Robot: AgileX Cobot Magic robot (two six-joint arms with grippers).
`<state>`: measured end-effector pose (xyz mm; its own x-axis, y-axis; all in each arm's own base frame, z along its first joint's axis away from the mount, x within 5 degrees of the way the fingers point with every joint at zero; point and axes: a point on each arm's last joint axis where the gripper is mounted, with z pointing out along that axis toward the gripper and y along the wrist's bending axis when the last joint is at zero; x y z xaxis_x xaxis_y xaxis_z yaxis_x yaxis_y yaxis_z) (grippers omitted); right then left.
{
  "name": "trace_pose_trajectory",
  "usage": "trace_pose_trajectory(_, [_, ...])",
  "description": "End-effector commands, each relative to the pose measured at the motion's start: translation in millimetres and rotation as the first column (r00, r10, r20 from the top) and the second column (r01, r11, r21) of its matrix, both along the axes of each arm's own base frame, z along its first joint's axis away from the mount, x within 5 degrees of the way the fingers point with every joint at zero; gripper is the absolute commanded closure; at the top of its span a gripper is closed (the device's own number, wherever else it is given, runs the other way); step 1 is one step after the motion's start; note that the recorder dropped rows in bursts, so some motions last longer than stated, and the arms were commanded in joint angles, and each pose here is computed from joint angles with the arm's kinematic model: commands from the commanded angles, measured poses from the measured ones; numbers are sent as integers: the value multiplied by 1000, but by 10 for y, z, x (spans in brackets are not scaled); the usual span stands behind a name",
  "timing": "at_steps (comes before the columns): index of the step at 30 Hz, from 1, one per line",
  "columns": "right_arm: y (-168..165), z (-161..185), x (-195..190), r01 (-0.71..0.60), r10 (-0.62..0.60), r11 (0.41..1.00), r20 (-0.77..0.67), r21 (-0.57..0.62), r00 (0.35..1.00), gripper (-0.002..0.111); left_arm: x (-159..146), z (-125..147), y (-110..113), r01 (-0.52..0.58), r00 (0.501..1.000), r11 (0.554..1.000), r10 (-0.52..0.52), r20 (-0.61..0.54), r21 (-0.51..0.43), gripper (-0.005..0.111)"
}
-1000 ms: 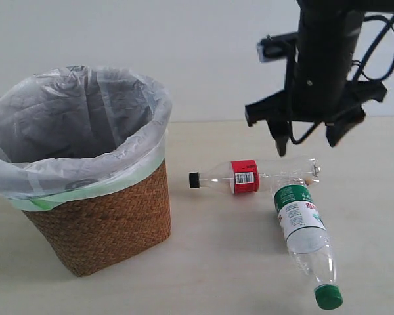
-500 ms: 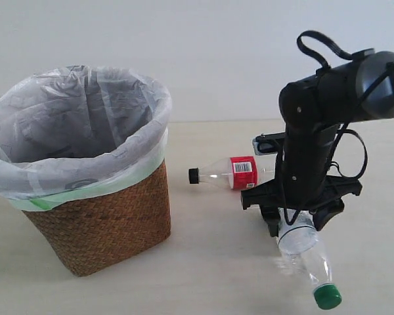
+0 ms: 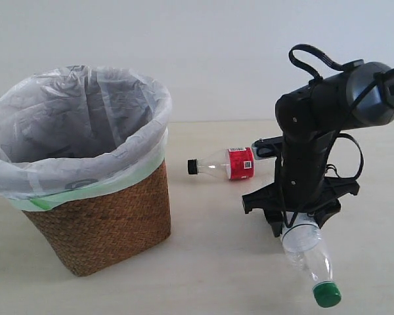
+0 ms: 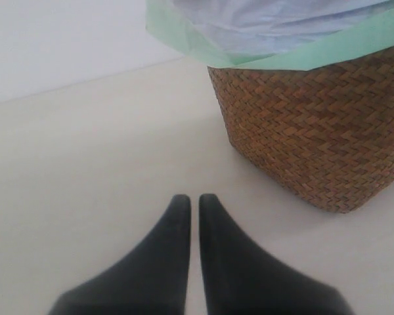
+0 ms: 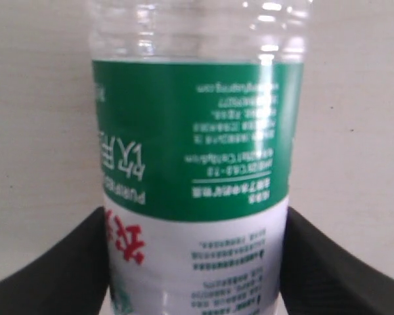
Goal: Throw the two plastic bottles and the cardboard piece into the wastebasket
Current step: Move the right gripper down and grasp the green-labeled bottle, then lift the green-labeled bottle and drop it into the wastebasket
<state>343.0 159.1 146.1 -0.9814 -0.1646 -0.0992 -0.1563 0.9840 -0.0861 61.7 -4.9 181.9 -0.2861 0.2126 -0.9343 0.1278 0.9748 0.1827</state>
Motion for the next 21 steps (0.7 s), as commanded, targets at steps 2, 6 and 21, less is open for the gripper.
trace_pose_trajectory(2, [-22, 174, -15, -29, 28, 999, 42, 13, 999, 108, -3, 0, 0, -7, 1000, 1000, 7, 12, -18, 103])
trace_pose_trajectory(6, [-57, 545, -83, -29, 23, 999, 116, 46, 993, 108, -3, 0, 0, -7, 1000, 1000, 7, 12, -18, 103])
trace_pose_trajectory(21, [-402, 2194, -227, 82, -44, 994, 443, -68, 895, 108, -3, 0, 0, -7, 1000, 1000, 7, 12, -18, 103])
